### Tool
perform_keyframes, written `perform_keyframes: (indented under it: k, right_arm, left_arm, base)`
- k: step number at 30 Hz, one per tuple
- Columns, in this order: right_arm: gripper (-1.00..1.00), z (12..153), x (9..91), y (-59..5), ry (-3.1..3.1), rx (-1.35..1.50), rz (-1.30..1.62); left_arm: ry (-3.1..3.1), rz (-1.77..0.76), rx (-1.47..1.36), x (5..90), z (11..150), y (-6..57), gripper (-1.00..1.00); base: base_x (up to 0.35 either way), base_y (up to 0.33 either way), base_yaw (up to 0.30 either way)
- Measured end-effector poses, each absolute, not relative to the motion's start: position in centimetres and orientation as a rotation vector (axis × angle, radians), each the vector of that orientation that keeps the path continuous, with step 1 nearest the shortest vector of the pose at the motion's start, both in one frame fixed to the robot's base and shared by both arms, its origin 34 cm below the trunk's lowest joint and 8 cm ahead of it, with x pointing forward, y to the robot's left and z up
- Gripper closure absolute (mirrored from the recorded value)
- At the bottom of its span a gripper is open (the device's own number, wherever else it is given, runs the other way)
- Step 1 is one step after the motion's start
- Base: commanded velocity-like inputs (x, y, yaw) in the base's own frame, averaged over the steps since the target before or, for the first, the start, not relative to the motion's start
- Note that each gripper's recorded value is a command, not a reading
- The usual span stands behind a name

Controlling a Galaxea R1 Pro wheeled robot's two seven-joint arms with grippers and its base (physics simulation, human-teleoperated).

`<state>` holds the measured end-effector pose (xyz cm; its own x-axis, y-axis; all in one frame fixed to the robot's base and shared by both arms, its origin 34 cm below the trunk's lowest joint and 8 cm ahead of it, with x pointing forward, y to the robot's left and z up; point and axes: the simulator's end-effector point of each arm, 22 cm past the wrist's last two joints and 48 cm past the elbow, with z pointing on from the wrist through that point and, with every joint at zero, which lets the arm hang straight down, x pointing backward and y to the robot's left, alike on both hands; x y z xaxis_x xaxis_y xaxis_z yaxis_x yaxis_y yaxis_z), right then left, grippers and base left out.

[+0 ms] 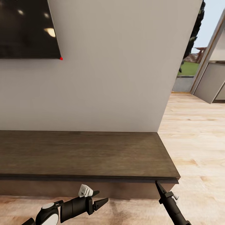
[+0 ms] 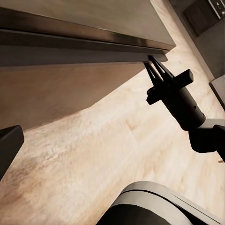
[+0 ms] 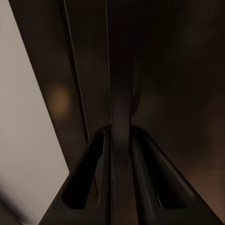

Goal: Place each of the two pumpkins and all three candles from the living room inside a cabinet in the living room (use any cabinet), then make sure every cabinet is closed, and position the cauldron so it is next to a table in the living room.

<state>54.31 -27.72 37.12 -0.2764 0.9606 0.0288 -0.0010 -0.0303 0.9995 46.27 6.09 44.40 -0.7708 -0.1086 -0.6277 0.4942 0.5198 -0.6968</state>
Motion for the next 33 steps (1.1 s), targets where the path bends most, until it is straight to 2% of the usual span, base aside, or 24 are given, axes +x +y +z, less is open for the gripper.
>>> perform_keyframes:
  k: [33]
  right_arm:
    - [1.00,37.12,54.37,-27.67,1.403,1.077,1.439]
  left_arm:
    - [2.129,-1.248,0.312,46.40,44.51,6.09,-1.00]
  base:
    - [-0.064,0.000,0.000]
